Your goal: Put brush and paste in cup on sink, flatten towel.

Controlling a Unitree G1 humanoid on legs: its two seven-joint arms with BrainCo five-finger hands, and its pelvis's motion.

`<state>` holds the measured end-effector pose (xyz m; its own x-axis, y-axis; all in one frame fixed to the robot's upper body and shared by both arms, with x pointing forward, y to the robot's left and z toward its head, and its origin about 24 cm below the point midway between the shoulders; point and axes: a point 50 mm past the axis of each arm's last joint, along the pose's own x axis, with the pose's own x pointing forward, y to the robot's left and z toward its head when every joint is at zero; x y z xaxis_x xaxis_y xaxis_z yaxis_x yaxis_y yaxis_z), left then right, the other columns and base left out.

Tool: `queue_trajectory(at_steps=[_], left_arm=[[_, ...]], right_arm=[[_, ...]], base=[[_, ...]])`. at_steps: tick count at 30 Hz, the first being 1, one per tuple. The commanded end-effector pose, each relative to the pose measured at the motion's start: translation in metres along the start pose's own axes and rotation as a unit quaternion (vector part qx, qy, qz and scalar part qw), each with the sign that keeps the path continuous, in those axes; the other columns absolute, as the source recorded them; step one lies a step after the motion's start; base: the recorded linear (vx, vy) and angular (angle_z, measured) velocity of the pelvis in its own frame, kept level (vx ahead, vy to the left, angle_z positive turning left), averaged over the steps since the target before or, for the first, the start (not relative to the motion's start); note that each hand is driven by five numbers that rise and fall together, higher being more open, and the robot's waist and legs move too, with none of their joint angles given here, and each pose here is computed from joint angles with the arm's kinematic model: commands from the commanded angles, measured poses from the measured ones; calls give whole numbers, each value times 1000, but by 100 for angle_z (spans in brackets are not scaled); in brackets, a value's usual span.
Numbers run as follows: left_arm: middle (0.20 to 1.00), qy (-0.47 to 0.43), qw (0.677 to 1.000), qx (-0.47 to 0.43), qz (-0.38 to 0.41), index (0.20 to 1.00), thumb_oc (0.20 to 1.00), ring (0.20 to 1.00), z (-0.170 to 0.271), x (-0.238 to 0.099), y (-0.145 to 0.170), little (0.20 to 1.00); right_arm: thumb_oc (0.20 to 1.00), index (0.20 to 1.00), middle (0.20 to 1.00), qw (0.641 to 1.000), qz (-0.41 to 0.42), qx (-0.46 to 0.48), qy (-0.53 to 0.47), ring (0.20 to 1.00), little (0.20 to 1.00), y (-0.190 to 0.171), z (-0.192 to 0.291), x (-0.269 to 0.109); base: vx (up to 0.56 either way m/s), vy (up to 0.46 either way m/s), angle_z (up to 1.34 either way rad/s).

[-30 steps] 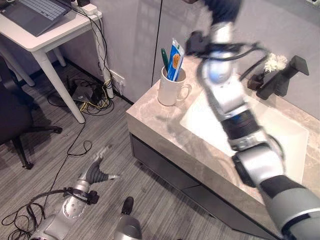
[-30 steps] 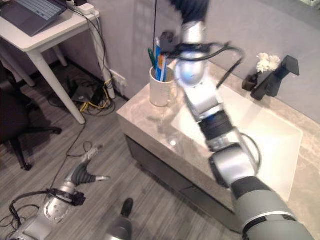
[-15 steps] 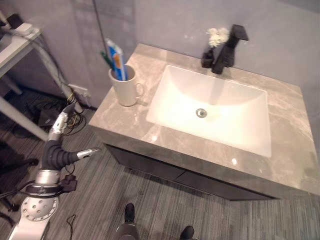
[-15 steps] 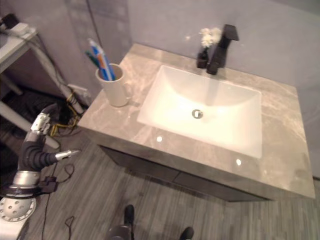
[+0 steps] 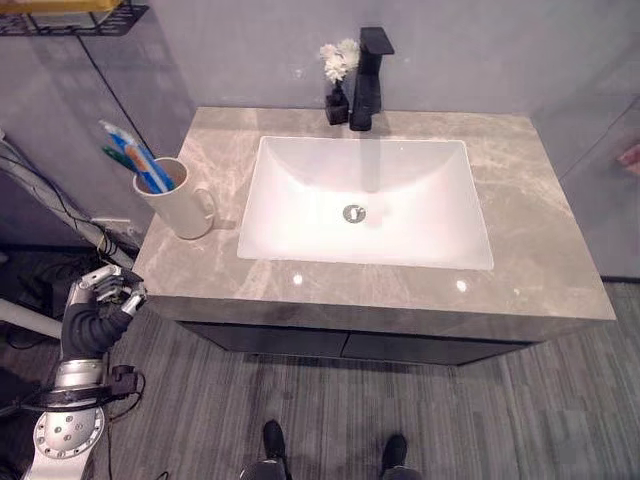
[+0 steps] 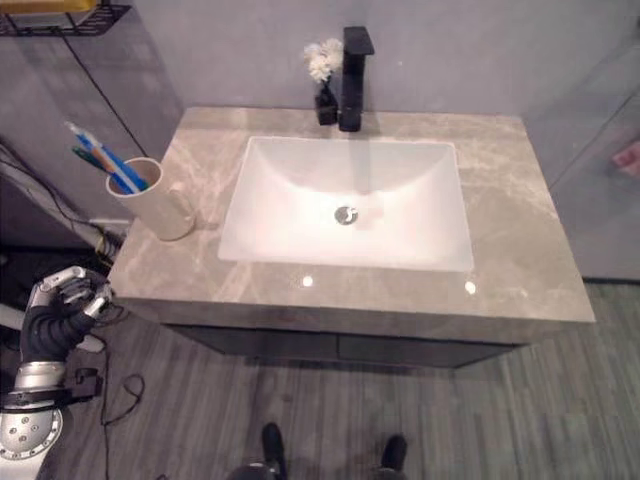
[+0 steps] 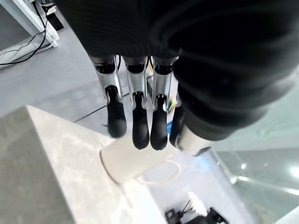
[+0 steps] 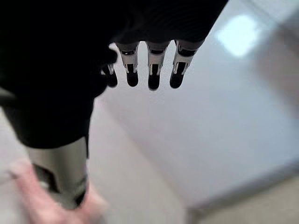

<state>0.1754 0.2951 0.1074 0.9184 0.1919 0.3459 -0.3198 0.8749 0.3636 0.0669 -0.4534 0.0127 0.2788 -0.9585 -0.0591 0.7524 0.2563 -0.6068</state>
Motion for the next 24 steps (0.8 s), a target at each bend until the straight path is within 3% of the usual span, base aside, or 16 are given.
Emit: queue_trajectory(at_steps=[1,3,5,7,10,17,21,24], left_arm=[[200,-20,999,-33,21,200,200,200,7,3,11,200],[200,0,999,-52,15,200,200,200,-1,2,7,200],[200,11,996,-84,12,200,200,200,-10,11,-9,200],[200,18,994,-104,7,200,200,200,-15,18,-20,200],[200,27,990,-140,10,200,200,200,-19,21,-28,200],[200,-9,978,-206,23,200,200,200,-5,42,-31,200],[200,-23,972,-232,26,200,200,200,2,47,-29,200],[200,-17,947,-318,35,200,200,200,1,51,-33,200]], right_arm=[[1000,1000,1000,997,65,5,51,1000,1000,3,-15,4],[1000,1000,1000,988,96,-20,118,1000,1000,17,-42,-9],[1000,1000,1000,975,121,3,185,1000,1000,67,-58,-38],[1000,1000,1000,956,252,-39,148,1000,1000,125,-49,-73],[1000,1000,1000,927,354,-107,55,1000,1000,168,-29,-107],[1000,1000,1000,889,431,-150,-42,1000,1000,203,1,-134],[1000,1000,1000,884,433,-170,-41,1000,1000,202,-1,-132],[1000,1000,1000,894,413,-172,-5,1000,1000,197,-10,-124]], base=[[36,-28,-7],[39,-36,-3],[35,-50,0],[17,-42,0],[21,-35,-5],[14,-19,0],[26,-14,-2],[48,-14,0]])
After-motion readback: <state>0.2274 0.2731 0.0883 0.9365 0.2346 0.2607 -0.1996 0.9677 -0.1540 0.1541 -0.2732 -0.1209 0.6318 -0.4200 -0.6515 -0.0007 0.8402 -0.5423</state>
